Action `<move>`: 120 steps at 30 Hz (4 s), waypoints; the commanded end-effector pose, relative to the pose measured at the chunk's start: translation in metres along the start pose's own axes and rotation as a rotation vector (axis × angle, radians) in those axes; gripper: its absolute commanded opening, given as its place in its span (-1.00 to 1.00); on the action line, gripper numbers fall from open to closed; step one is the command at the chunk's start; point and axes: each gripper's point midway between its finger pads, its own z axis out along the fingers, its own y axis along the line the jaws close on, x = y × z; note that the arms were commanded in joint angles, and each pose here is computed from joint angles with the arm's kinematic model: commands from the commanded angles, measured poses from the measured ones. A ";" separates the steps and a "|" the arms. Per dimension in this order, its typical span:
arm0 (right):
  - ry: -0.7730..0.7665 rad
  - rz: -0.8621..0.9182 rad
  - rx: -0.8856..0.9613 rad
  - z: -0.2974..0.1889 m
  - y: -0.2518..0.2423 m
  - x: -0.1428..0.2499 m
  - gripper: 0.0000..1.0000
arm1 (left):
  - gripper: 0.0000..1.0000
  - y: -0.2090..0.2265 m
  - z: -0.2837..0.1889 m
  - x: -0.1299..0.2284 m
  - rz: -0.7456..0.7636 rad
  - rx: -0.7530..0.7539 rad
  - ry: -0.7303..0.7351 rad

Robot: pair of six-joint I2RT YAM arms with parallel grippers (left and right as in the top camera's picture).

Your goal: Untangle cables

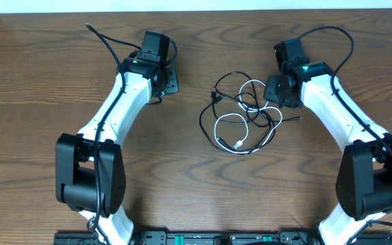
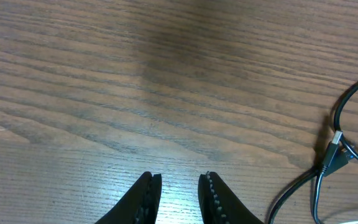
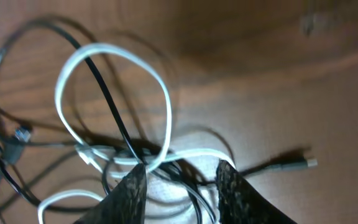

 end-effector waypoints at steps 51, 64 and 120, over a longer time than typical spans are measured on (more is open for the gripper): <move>0.011 0.974 0.006 0.058 -0.034 0.040 -0.17 | -0.46 0.004 0.003 0.002 0.012 -0.017 0.007; -0.018 1.143 -0.065 0.077 -0.030 0.052 -0.14 | -0.46 0.004 0.003 0.002 0.012 -0.016 0.005; -0.019 0.422 -0.457 -0.062 0.019 -0.047 -0.15 | -0.23 0.004 0.003 0.002 0.012 -0.016 0.006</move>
